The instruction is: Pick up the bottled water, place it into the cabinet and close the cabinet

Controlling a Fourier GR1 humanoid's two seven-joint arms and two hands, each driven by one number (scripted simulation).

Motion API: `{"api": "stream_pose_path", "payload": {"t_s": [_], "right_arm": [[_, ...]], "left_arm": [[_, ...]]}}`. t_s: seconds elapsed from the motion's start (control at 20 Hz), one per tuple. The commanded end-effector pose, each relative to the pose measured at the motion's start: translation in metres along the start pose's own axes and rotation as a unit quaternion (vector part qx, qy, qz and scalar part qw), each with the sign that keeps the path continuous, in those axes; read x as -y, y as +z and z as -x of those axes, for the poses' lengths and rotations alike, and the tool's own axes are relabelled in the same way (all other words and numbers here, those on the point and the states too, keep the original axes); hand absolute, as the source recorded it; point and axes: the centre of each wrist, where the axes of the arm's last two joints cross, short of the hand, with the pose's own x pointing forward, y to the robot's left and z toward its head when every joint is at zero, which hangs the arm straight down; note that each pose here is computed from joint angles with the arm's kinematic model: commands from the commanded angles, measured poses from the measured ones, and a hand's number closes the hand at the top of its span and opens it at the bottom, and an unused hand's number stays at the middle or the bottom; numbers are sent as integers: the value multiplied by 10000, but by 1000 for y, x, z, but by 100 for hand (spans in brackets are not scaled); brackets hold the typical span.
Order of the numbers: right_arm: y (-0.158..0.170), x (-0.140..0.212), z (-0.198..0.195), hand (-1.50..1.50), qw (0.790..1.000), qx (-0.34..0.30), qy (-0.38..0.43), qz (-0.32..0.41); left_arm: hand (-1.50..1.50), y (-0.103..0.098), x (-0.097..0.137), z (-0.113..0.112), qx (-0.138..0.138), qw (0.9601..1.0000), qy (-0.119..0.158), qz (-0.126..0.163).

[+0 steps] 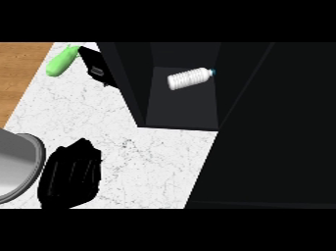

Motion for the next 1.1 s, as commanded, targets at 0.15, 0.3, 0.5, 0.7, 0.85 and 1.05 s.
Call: {"api": "stream_pose_path", "payload": {"t_s": [0.15, 0.3, 0.5, 0.7, 0.85, 1.05], "right_arm": [[-17, -26, -24, 150, 9975, 330, -475, -396], [-40, -26, -24, 150, 9977, 469, -331, -360], [-69, -28, -43, 150, 9978, 465, -447, -166], [-122, -40, -39, 150, 9968, 426, -670, 76], [-148, -26, -32, 150, 9973, 271, -610, 288], [-176, -8, -29, 150, 9976, 228, -593, 260]], "left_arm": [[150, 57, -13, -42, 126, 9998, -50, -111], [150, 67, -25, -70, 166, 9996, -89, -200], [150, 92, -22, -86, 220, 9991, -159, -334], [150, 87, -41, -101, 307, 9987, -119, -392], [150, 113, -34, -97, 170, 9990, -116, -406], [150, 125, -57, -114, 345, 9981, -223, -449]]}}
